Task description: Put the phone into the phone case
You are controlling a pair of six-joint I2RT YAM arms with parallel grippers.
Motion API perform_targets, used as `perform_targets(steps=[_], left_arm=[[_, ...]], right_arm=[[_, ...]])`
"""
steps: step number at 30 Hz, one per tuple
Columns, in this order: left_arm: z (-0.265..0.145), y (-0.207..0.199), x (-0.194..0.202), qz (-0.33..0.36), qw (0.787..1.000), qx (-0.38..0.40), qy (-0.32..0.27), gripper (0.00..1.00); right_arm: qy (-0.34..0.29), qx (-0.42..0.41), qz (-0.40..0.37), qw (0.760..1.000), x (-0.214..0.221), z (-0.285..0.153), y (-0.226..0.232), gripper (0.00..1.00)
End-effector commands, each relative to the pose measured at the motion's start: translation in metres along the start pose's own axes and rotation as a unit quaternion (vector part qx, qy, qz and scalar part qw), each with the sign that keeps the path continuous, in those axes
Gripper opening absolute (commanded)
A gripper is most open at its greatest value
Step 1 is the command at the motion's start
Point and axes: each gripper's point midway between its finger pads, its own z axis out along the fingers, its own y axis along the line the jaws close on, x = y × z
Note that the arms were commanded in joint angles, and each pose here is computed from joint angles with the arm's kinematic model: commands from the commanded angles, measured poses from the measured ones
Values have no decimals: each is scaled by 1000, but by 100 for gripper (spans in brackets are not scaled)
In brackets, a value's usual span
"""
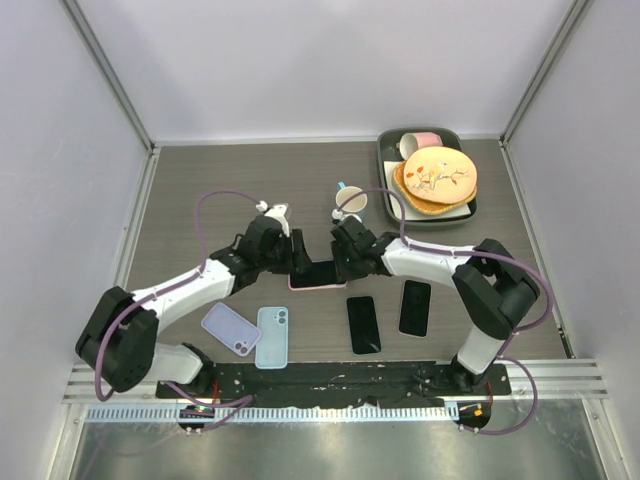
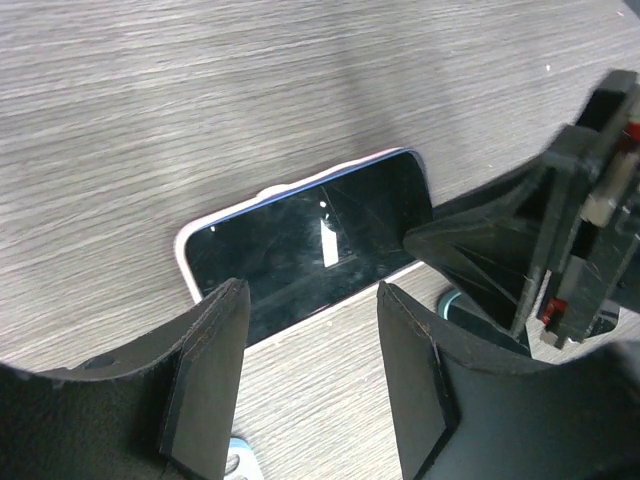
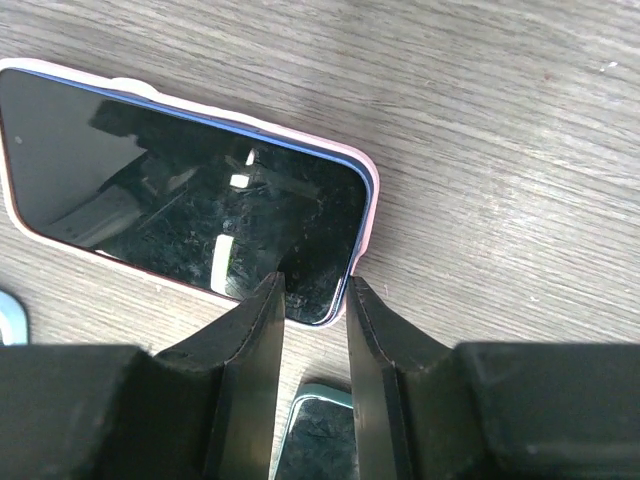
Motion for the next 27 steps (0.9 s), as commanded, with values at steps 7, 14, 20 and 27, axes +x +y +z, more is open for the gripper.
perform_targets(steps=[7,14,20,27], left_arm=[[-2,29,5,-96,995,18,14,57],[6,48,12,-121,992,-3,23,57],[19,50,17,-126,991,5,37,57],[40,53,31,-133,988,9,78,56]], right_arm=[[50,105,-93,989,50,-1,-41,38],[-27,-27,-47,998,12,-31,0,44],[-60,-125,40,990,-12,-48,-8,45],[-33,-197,74,977,-8,-36,5,45]])
